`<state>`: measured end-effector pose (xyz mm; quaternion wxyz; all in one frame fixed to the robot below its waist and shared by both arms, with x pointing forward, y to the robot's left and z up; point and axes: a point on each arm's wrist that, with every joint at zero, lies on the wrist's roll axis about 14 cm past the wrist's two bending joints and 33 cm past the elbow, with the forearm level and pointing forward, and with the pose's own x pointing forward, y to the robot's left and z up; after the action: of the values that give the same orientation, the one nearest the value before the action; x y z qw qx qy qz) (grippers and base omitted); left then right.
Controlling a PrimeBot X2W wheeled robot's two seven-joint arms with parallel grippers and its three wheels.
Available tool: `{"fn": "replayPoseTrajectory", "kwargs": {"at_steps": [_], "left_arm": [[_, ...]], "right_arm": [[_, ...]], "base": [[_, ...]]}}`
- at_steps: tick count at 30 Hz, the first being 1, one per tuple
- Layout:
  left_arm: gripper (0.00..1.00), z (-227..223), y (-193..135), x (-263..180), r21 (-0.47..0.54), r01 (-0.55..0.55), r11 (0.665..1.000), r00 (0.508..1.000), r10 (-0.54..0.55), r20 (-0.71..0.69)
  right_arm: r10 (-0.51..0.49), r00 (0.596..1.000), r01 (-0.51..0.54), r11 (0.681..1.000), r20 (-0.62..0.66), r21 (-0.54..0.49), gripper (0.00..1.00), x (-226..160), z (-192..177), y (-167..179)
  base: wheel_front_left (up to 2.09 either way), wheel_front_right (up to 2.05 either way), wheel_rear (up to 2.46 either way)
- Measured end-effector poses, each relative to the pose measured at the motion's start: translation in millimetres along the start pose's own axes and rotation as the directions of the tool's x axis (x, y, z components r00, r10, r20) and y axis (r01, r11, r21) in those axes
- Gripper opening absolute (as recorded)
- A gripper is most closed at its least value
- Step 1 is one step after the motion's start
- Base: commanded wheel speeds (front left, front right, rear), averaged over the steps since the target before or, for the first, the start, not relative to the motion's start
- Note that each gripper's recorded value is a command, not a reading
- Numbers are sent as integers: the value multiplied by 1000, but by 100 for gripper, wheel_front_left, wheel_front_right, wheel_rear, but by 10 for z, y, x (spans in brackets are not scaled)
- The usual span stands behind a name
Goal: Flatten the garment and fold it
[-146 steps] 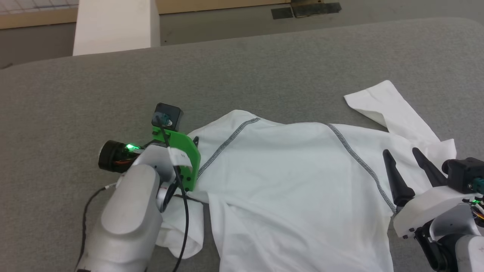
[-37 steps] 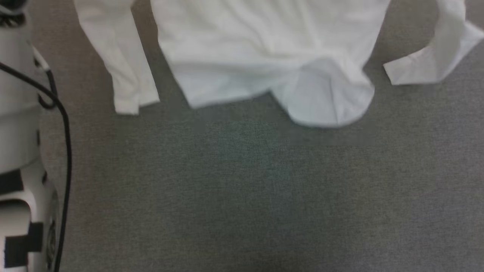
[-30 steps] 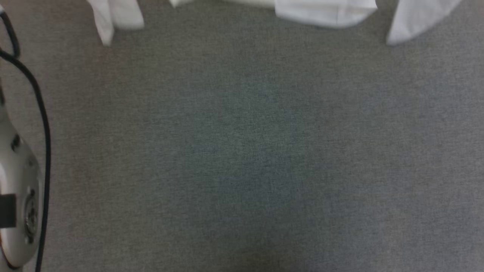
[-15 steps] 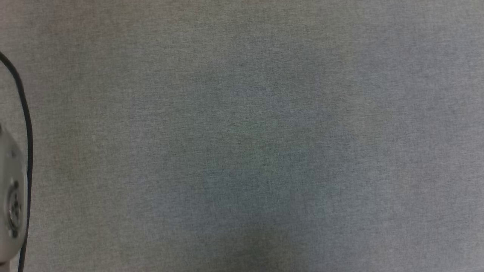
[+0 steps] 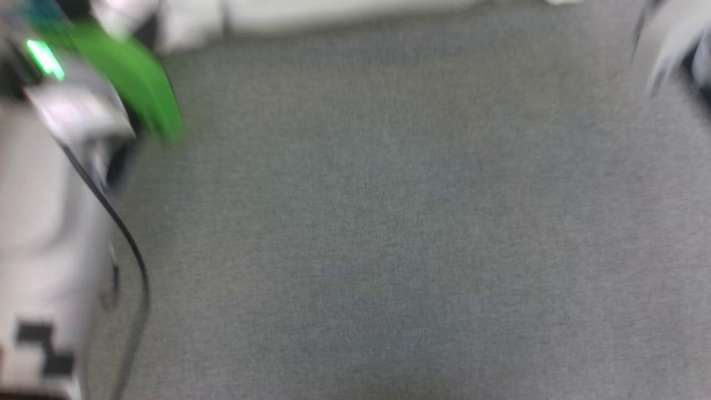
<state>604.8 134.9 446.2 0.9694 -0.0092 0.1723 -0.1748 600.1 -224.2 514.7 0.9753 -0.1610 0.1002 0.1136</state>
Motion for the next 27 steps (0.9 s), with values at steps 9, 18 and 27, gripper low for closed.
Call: {"fn": "replayPoseTrajectory", "kwargs": {"at_steps": [9,18,27], "left_arm": [[0,-933,-622,-965,-143,110,984,958,-143,-250],[0,-1234,-902,-1658,-244,67,967,930,-149,-336],[0,-1477,-1047,-2153,-301,17,953,888,-153,-434]], "right_arm": [[62,973,-21,983,-221,182,0,-1083,-784,286],[36,950,54,960,-311,274,0,-1793,-1024,477],[56,862,166,908,-504,384,0,-2366,-1501,751]], "base": [[0,0,0],[0,0,0],[0,0,0]]}}
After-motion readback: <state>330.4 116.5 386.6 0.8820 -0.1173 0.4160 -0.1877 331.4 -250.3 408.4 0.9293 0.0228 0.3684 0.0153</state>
